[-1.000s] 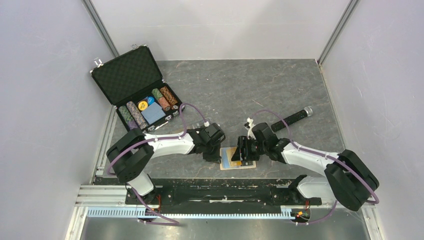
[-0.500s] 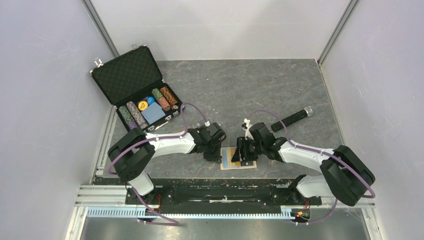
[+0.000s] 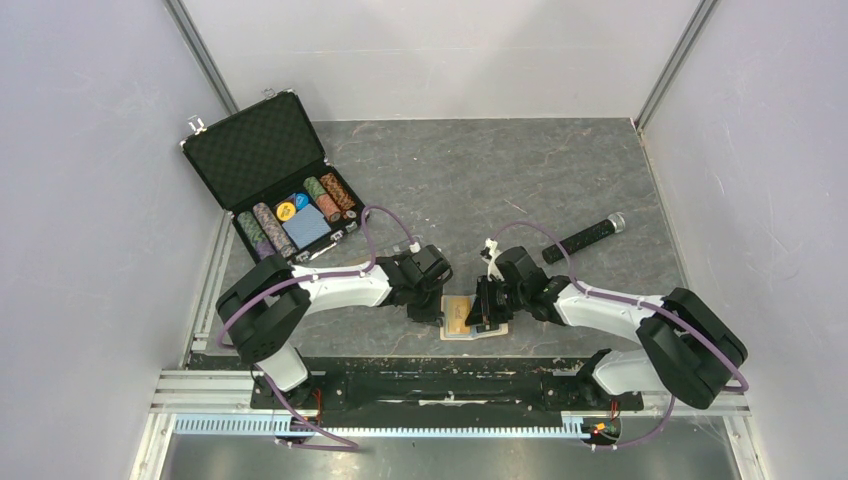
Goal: Put the credit cards into the card holder
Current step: Insert the credit card into the card slot.
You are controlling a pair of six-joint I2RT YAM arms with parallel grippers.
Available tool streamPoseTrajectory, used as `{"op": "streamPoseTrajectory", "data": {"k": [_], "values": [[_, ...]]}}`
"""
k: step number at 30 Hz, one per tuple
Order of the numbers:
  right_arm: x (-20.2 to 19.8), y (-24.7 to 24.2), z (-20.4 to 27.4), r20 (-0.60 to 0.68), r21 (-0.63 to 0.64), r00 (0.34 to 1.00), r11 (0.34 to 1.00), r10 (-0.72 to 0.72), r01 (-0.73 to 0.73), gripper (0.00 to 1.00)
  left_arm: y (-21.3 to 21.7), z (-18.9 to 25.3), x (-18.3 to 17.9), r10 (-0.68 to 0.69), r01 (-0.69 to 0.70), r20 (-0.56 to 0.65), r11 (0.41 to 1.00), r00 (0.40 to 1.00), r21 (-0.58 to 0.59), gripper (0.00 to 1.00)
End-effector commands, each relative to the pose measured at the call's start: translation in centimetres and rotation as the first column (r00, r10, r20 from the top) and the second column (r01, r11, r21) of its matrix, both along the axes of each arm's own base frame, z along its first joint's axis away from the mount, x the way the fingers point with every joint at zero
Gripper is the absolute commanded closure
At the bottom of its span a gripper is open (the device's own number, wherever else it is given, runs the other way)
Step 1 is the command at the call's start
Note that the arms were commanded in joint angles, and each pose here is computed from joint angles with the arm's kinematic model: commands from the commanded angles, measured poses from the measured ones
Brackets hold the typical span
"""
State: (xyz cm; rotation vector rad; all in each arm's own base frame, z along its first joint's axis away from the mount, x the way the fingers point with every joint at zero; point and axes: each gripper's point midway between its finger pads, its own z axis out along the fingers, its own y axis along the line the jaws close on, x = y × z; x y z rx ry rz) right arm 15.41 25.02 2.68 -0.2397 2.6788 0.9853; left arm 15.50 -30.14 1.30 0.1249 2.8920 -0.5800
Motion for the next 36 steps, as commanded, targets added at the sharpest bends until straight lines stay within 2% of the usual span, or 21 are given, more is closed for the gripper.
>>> {"op": "streamPoseTrajectory", "data": {"k": [1,3,10,14,16,20,26,30,33,36], "values": [[0.4,1.6,1.3,0.033,0.073,0.999,0.997,0.022,-0.024,0.86,0.6,-0.9,0.1,-0.009,0.008,0.014,0.999,1.000,0.046,0.90],[0.6,1.1,1.2,0.041,0.037,0.999,0.999,0.013,-0.015,0.83,0.6,-0.7,0.3,-0.009,0.008,0.022,0.999,1.000,0.045,0.89],[1.6,-0.7,1.4,0.096,-0.090,0.995,0.996,0.004,0.005,0.61,-0.1,1.5,0.7,-0.010,0.010,0.057,1.000,0.998,0.000,0.79],[1.8,-1.1,1.9,0.125,-0.106,0.992,0.994,0.009,0.004,0.58,-1.1,3.5,1.0,-0.006,0.013,0.082,0.996,0.997,-0.083,0.70],[1.9,-1.1,2.2,0.139,-0.102,0.990,0.995,0.010,0.004,0.59,-1.7,4.4,1.1,-0.003,0.015,0.090,0.991,0.996,-0.130,0.66],[2.2,-1.2,2.5,0.159,-0.102,0.987,0.995,0.008,0.009,0.70,-2.5,5.9,1.3,0.014,0.006,0.088,0.975,0.996,-0.223,0.62],[1.9,-0.2,2.0,0.141,-0.053,0.990,0.998,0.022,-0.015,0.92,-3.1,6.3,1.7,0.057,-0.038,0.043,0.935,0.997,-0.353,0.57],[1.6,0.2,1.4,0.128,-0.009,0.992,1.000,0.015,-0.014,0.96,-3.2,5.5,1.8,0.057,-0.047,0.019,0.933,0.998,-0.357,0.48],[1.2,0.0,0.5,0.105,-0.024,0.994,1.000,0.015,-0.013,0.97,-3.6,4.9,1.6,0.048,-0.044,0.002,0.931,0.999,-0.364,0.48],[1.2,-0.6,-0.3,0.104,-0.052,0.995,0.999,0.007,-0.001,0.98,-3.8,4.5,1.7,0.050,-0.049,-0.006,0.930,0.999,-0.364,0.52]]}}
